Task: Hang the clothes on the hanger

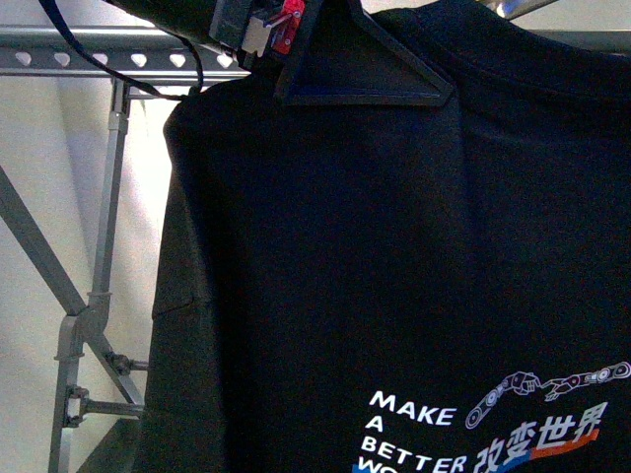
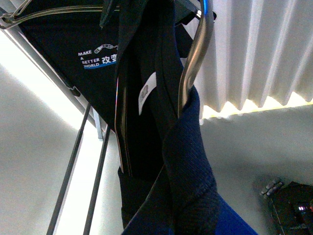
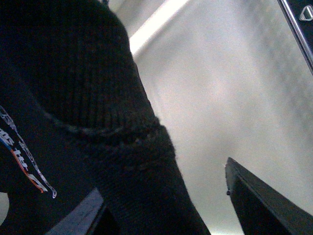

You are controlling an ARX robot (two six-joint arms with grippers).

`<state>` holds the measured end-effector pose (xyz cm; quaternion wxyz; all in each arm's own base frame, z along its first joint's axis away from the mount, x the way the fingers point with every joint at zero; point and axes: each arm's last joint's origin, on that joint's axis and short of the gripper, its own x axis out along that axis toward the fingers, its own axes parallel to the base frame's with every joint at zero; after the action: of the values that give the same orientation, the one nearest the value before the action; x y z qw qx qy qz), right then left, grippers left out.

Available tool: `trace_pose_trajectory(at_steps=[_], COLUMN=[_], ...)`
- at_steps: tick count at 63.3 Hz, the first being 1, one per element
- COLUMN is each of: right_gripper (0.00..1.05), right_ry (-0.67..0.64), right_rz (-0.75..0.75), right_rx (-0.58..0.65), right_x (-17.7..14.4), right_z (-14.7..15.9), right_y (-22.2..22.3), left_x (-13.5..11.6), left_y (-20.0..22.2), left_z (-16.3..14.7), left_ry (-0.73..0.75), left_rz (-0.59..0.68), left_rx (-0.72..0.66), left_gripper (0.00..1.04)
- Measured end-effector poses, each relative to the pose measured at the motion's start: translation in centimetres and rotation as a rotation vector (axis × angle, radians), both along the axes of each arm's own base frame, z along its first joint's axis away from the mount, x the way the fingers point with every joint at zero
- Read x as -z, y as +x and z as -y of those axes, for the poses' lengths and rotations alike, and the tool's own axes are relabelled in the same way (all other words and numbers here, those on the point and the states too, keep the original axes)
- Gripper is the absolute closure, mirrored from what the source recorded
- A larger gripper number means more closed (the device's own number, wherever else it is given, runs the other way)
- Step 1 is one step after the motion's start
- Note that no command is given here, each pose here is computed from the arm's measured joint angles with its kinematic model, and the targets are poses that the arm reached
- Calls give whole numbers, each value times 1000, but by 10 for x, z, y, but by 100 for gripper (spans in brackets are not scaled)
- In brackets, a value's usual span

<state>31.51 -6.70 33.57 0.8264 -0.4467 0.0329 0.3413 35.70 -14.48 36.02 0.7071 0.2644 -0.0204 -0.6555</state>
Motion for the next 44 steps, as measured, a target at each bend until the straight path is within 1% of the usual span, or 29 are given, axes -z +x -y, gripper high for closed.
trace_pose_trajectory(at_steps=[7,10,14,21,31,36,39,44], right_gripper=[78,87,95,97,98,98,98,98], right_ry=[16,9,-13,-17,12,24,25,30], right_rz=[-7,-2,13,22,3,-5,-1,0], right_rx=[1,-3,-20,-46,-54,-52,-49,-48], right_x=[3,3,4,5,6,7,7,10], right_z=[4,6,7,9,12,13,14,14], right_y=[2,3,2,1,-1,-2,-1,0], left_x=[0,0,-3,-7,-10,-8,-6,-6], left_y=[0,0,0,0,1,3,3,3], left_z=[0,0,-1,-4,-10,-11,-11,-11], left_ry=[3,1,-8,-42,-149,-182,-191,-194], left_rz=[0,6,32,81,112,87,46,30], left_rx=[1,1,-2,-23,-58,-66,-69,-72], left_gripper=[101,101,101,101,101,101,101,101])
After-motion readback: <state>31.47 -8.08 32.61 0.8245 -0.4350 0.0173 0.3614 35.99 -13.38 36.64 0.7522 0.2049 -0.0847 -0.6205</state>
